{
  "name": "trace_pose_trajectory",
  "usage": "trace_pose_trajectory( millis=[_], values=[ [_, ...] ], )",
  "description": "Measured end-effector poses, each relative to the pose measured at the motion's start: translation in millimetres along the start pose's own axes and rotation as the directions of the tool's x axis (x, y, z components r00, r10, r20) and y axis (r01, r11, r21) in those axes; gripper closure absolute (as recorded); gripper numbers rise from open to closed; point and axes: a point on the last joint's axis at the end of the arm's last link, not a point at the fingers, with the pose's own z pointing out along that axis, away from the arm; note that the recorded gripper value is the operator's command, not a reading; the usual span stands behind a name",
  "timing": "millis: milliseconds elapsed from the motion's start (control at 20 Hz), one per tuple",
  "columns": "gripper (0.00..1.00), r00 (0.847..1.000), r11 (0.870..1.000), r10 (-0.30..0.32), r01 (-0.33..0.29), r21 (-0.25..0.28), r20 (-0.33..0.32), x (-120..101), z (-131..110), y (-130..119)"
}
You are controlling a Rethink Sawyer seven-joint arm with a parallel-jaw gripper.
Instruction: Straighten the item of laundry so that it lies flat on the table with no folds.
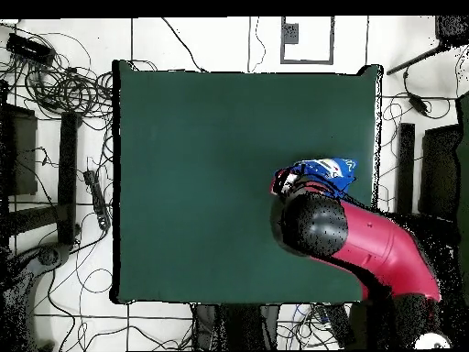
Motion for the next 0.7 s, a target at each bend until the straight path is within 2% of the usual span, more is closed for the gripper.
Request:
trace_pose_trajectory(
  millis=[450,700],
  values=[
    [1.00,0.997,0.997,0.077,-0.077,-0.001,0.001,10.7,-11.6,31.9],
    [1.00,0.994,0.994,0.108,-0.108,0.004,0.001,15.3,-14.6,39.9]
  ],
)
